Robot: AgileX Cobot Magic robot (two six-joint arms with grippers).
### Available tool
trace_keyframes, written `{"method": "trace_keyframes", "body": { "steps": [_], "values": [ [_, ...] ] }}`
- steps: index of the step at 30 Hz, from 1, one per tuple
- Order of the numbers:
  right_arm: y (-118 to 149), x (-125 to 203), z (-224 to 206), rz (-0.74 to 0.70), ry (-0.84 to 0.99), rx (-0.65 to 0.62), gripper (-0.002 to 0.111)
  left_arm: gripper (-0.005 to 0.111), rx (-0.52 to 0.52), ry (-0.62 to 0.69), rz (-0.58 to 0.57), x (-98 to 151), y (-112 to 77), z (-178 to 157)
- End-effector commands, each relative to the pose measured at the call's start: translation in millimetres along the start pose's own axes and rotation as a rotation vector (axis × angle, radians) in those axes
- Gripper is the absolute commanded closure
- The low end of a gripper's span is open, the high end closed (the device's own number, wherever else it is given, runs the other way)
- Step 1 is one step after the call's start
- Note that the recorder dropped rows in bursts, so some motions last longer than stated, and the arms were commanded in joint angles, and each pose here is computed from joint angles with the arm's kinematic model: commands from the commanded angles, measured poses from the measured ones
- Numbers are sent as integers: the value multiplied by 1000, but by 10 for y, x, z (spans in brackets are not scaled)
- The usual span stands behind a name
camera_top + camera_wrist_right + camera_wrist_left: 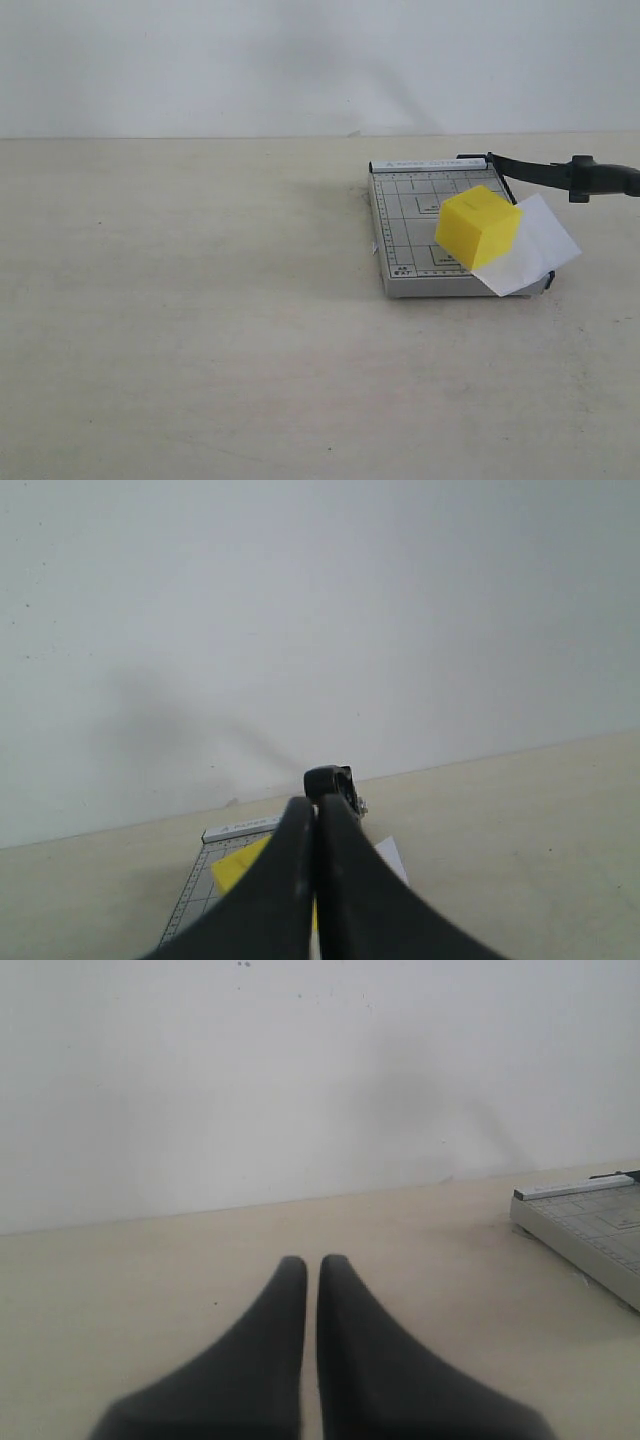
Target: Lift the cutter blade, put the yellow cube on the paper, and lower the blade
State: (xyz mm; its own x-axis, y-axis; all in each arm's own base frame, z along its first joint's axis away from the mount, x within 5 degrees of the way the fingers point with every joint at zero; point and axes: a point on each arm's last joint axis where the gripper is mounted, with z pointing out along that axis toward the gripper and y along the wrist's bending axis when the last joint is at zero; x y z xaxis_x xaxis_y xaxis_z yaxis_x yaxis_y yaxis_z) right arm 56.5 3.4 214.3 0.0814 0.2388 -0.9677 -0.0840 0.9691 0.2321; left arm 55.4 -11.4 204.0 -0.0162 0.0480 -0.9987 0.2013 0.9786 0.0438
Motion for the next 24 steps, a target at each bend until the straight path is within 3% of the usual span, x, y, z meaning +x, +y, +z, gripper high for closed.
{"method": "trace_keyframes", "body": {
  "steps": [1, 24],
  "values": [
    [2, -13, -6, -1, -14, -3, 108, 102, 0, 1, -6, 11, -1, -1],
    [0, -53, -8, -1, -58, -1, 108, 102, 0, 1, -6, 11, -1, -1]
  ]
}}
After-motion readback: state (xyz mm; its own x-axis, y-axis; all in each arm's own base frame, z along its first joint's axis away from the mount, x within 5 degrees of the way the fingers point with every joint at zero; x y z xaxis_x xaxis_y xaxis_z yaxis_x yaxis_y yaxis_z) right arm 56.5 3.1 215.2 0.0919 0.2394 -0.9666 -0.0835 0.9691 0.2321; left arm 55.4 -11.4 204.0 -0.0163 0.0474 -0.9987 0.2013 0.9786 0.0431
